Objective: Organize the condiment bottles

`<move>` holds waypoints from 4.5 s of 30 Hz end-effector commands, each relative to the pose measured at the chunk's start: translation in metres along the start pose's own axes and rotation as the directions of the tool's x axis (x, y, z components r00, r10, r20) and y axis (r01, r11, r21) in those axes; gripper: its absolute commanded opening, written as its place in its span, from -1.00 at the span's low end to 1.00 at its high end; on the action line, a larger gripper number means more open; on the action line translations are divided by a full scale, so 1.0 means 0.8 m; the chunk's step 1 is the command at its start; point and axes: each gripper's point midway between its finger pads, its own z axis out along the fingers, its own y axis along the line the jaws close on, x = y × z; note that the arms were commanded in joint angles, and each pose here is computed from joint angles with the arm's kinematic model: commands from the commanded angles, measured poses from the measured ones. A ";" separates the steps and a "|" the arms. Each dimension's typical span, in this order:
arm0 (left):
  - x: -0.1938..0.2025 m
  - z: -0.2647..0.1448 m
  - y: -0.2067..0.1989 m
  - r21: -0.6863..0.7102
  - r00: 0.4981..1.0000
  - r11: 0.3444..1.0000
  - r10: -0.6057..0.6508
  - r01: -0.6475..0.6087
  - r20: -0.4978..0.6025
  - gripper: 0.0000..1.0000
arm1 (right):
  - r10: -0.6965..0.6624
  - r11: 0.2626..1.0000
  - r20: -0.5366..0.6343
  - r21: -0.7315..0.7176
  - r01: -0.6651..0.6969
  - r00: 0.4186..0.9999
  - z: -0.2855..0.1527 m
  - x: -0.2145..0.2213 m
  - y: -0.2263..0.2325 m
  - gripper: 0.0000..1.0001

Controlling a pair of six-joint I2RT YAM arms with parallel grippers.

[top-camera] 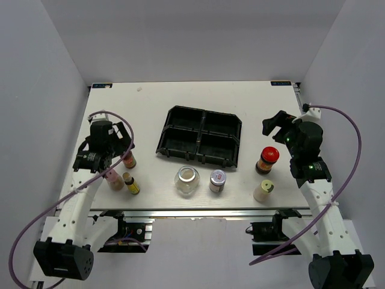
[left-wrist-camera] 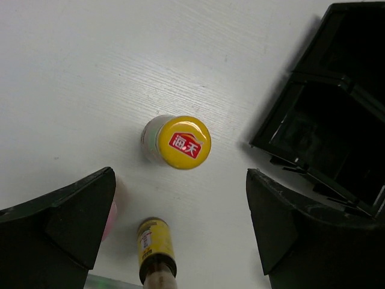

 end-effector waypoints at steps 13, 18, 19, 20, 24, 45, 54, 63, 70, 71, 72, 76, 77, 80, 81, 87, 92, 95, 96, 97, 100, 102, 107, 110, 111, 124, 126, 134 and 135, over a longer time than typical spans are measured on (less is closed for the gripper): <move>-0.005 0.043 -0.001 -0.056 0.997 0.996 0.065 -0.067 -0.048 0.82 | -0.042 0.999 0.058 0.011 0.041 0.997 0.005 -0.012 -0.005 0.79; 0.000 0.050 -0.005 -0.052 0.994 0.996 0.072 -0.077 -0.085 0.46 | -0.044 0.998 0.057 0.039 0.041 0.997 0.007 -0.011 -0.012 0.79; 0.002 0.052 -0.007 -0.042 0.993 0.996 0.073 -0.077 -0.094 0.41 | -0.042 0.998 0.059 0.040 0.040 0.997 0.007 -0.012 -0.012 0.79; 0.003 0.053 -0.008 -0.041 0.992 0.996 0.073 -0.078 -0.098 0.37 | -0.042 0.998 0.058 0.042 0.040 0.997 0.007 -0.012 -0.012 0.79; 0.002 0.053 -0.006 -0.049 0.993 0.996 0.070 -0.075 -0.098 0.12 | -0.042 0.998 0.064 0.053 0.039 0.997 0.006 -0.013 -0.015 0.79; -0.110 0.010 -0.078 0.128 0.999 0.992 0.000 -0.005 0.040 -1.00 | -0.045 0.995 0.071 0.096 0.038 0.996 0.009 -0.016 -0.024 0.79; -0.175 0.007 -0.176 0.323 0.992 0.946 -0.074 0.038 0.099 -1.00 | -0.030 0.994 0.083 0.109 0.021 0.996 0.010 -0.018 -0.026 0.79; -0.216 0.023 -0.320 0.404 0.979 0.906 0.047 -0.126 0.200 -1.00 | -0.031 0.993 0.085 0.114 0.021 0.996 0.008 -0.017 -0.028 0.79; -0.208 0.065 -0.370 0.433 0.978 0.885 0.097 -0.169 0.184 -1.00 | -0.036 0.991 0.086 0.135 0.024 0.996 0.009 -0.017 -0.033 0.79; -0.200 0.073 -0.375 0.434 0.978 0.883 0.111 -0.178 0.174 -1.00 | -0.036 0.990 0.083 0.138 0.024 0.996 0.009 -0.016 -0.034 0.79; -0.198 0.074 -0.379 0.440 0.976 0.878 0.123 -0.190 0.177 -1.00 | -0.038 0.990 0.076 0.139 0.027 0.996 0.011 -0.014 -0.034 0.79; -0.170 0.086 -0.389 0.446 0.975 0.868 0.174 -0.219 0.139 -1.00 | -0.038 0.988 0.067 0.153 0.027 0.997 0.012 -0.012 -0.037 0.79; -0.160 0.089 -0.391 0.447 0.973 0.865 0.190 -0.228 0.128 -1.00 | -0.039 0.988 0.066 0.155 0.028 0.997 0.012 -0.012 -0.038 0.79; -0.145 0.093 -0.391 0.445 0.969 0.861 0.217 -0.249 0.122 -1.00 | -0.036 0.987 0.062 0.156 0.026 0.997 0.013 -0.009 -0.039 0.79; -0.134 0.100 -0.387 0.436 0.969 0.865 0.227 -0.249 0.102 -1.00 | -0.038 0.987 0.059 0.159 0.028 0.998 0.015 -0.008 -0.040 0.79; -0.107 0.113 -0.392 0.457 0.964 0.851 0.255 -0.258 0.069 -1.00 | -0.037 0.985 0.037 0.171 0.030 0.999 0.022 -0.001 -0.043 0.79; -0.084 0.131 -0.407 0.444 0.946 0.841 0.320 -0.310 0.053 -1.00 | -0.039 0.982 0.009 0.186 0.037 0.999 0.029 0.005 -0.047 0.79; -0.067 0.141 -0.415 0.452 0.937 0.830 0.347 -0.326 0.039 -1.00 | -0.039 0.981 -0.003 0.188 0.039 0.999 0.032 0.009 -0.048 0.79; -0.063 0.142 -0.418 0.459 0.935 0.826 0.352 -0.328 0.036 -1.00 | -0.039 0.982 -0.009 0.187 0.040 0.999 0.034 0.009 -0.047 0.79; -0.060 0.143 -0.421 0.466 0.933 0.821 0.358 -0.330 0.031 -1.00 | -0.041 0.981 -0.013 0.189 0.042 0.999 0.034 0.010 -0.048 0.79; -0.053 0.151 -0.423 0.458 0.930 0.823 0.367 -0.336 0.023 -1.00 | -0.042 0.980 -0.026 0.194 0.046 0.999 0.036 0.012 -0.049 0.79; -0.052 0.155 -0.426 0.456 0.927 0.822 0.375 -0.342 0.019 -0.69 | -0.043 0.979 -0.034 0.199 0.049 0.998 0.036 0.014 -0.051 0.79; -0.047 0.156 -0.426 0.453 0.918 0.816 0.395 -0.360 0.017 -0.08 | -0.044 0.979 -0.037 0.200 0.050 0.998 0.037 0.014 -0.050 0.79; -0.043 0.155 -0.425 0.452 0.913 0.812 0.408 -0.369 0.013 0.23 | -0.045 0.978 -0.039 0.204 0.052 0.998 0.036 0.014 -0.051 0.79; -0.041 0.155 -0.424 0.450 0.909 0.810 0.417 -0.377 0.010 0.25 | -0.044 0.978 -0.040 0.202 0.051 0.998 0.035 0.014 -0.051 0.79; -0.071 0.116 -0.411 0.417 0.912 0.821 0.406 -0.391 0.056 0.96 | -0.056 0.988 -0.041 0.144 0.061 0.998 0.025 0.006 -0.035 0.79; -0.088 0.095 -0.401 0.404 0.922 0.833 0.380 -0.378 0.079 0.96 | -0.058 0.990 -0.043 0.126 0.063 0.997 0.023 0.006 -0.031 0.79; -0.068 0.026 -0.261 0.199 0.974 0.953 0.222 -0.227 0.048 0.96 | -0.067 0.997 -0.001 0.045 0.067 0.998 0.009 -0.006 -0.012 0.79; -0.061 0.018 -0.242 0.177 0.979 0.963 0.199 -0.204 0.042 0.96 | -0.069 0.997 0.002 0.040 0.068 0.998 0.008 -0.007 -0.010 0.79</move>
